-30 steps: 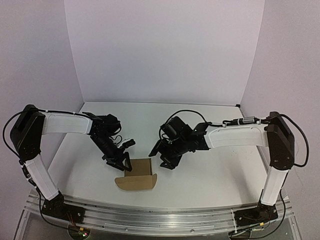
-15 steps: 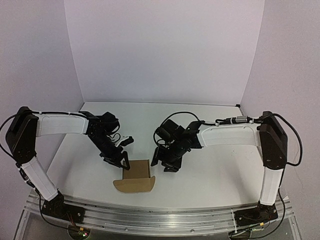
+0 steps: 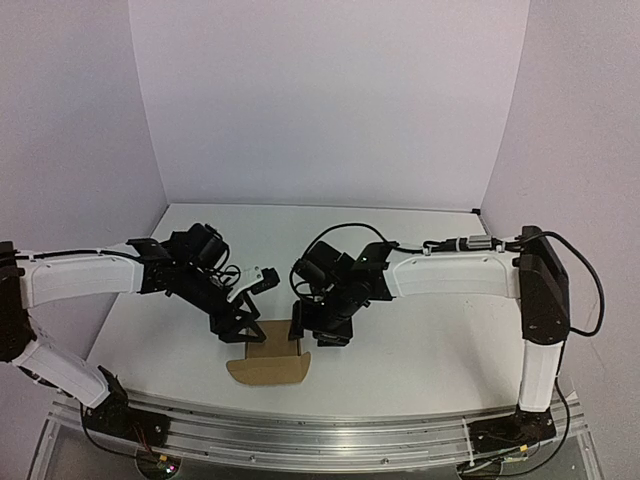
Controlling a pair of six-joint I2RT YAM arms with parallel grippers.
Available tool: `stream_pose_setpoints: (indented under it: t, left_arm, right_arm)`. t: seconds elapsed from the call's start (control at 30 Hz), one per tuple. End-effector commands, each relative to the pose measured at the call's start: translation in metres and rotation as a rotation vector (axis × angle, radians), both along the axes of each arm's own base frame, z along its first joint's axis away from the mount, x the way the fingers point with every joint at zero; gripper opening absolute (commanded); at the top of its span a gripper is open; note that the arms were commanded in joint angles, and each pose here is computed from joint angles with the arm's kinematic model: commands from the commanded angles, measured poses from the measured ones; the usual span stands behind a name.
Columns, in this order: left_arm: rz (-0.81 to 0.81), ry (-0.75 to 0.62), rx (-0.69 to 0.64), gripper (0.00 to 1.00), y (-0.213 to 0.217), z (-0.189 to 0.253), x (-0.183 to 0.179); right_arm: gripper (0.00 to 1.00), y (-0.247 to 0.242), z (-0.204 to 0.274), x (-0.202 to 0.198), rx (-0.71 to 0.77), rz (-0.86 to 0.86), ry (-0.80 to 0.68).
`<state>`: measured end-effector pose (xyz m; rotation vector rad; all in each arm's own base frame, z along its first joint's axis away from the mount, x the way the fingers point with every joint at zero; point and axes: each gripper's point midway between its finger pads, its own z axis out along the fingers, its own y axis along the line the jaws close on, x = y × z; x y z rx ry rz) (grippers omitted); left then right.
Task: Fold the paper box
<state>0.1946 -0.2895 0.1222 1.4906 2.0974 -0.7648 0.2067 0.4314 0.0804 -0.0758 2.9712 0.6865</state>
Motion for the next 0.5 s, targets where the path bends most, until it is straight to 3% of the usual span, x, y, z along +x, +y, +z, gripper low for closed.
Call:
stream_pose_setpoints:
  t: [0.0, 0.3, 0.47]
  left_arm:
    - [0.015, -0.218, 0.078, 0.69, -0.002, -0.022, 0.037]
    - [-0.065, -0.408, 0.182, 0.67, 0.009, -0.060, 0.021]
    - [-0.077, -0.457, 0.176, 0.72, 0.011, -0.041, 0.025]
  right_arm:
    - [0.66, 0.001, -0.008, 0.001, -0.021, 0.018, 0.002]
    - [0.65, -0.018, -0.055, -0.014, -0.090, 0.005, 0.077]
    - [0.65, -0.018, -0.039, -0.009, -0.056, 0.019, 0.057]
